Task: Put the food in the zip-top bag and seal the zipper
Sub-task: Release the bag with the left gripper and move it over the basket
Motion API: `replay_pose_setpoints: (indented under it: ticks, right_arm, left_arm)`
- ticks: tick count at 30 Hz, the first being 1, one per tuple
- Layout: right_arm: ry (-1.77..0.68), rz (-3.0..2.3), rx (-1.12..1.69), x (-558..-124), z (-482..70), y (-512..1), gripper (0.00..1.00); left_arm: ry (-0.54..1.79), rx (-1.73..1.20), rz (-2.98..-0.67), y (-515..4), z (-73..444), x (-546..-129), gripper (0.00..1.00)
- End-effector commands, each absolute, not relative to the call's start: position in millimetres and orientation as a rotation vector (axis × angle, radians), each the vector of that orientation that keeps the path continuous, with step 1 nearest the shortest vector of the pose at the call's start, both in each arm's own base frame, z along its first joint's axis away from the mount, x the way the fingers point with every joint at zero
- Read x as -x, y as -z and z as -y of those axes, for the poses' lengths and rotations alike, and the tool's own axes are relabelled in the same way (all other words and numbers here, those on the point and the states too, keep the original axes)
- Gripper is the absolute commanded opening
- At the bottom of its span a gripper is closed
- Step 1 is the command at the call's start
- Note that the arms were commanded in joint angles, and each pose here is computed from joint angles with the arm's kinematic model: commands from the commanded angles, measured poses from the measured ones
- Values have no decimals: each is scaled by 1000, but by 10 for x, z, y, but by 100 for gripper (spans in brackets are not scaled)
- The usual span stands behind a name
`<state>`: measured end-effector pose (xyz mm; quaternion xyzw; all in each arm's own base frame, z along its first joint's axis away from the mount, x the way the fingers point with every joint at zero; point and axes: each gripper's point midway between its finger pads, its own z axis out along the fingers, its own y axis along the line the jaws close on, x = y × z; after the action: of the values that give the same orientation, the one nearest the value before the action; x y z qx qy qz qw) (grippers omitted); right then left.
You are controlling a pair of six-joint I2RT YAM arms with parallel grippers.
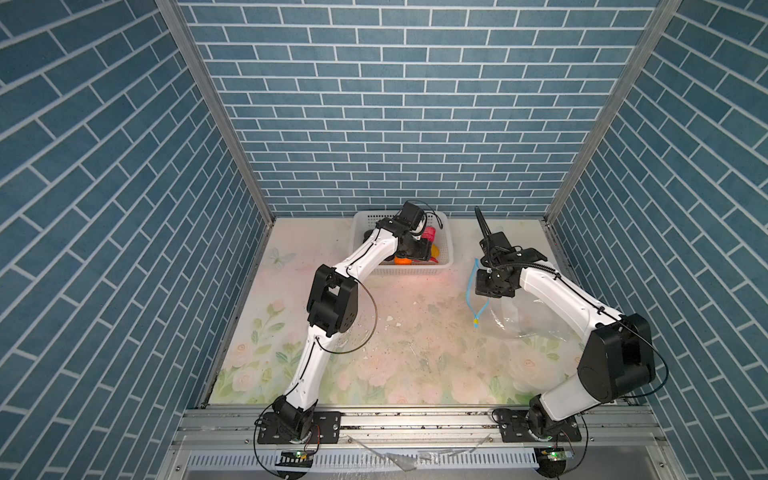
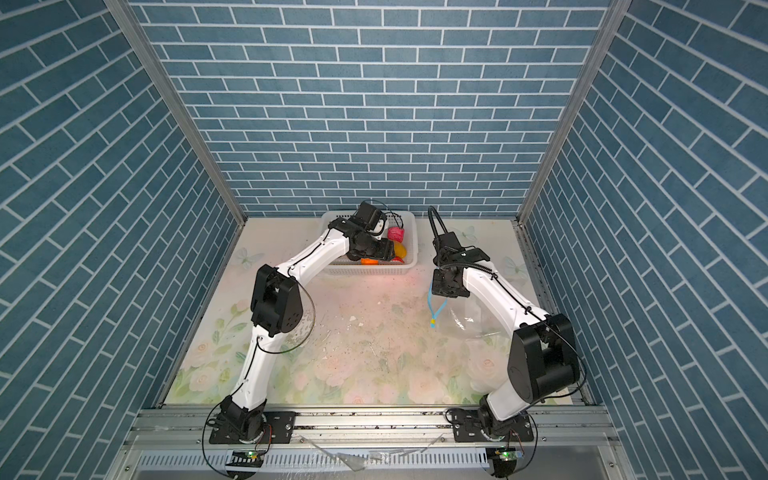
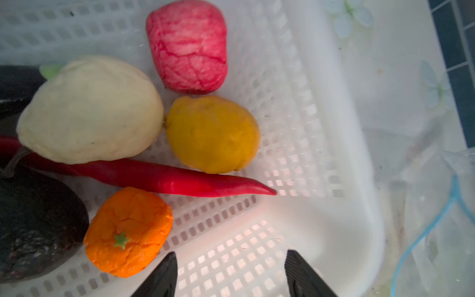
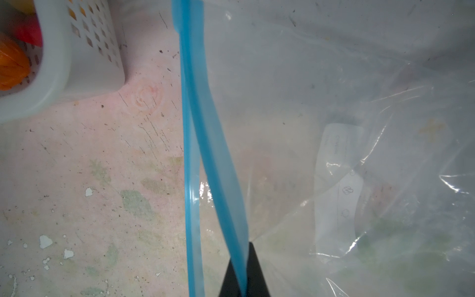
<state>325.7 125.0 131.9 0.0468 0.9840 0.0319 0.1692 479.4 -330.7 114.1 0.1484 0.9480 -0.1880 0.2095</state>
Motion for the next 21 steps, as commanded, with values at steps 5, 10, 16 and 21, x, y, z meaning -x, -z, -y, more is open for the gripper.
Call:
replay_pose_setpoints:
  ticks: [5,10,16,21]
  right_arm:
    - [-119,-2804,-103,-3283,-1302,-1302,0]
    - [-127,-2806,-100,-3295,-1321,-1289,0]
    - [-133,-2802,-100,-3295,-1332,-1300,0]
    - [-131,-2797,-99,-3296,-1331,-1313,0]
  left_arm:
    - [481,-469,-2683,-1095,3196,-4646,69]
    - [453,-474,-2688,-1080,3100,-4556,69]
    - [451,-459,-2697,-1112,3034,-4456,69]
    - [494,-412,-2695,-1141,3007,-4346,69]
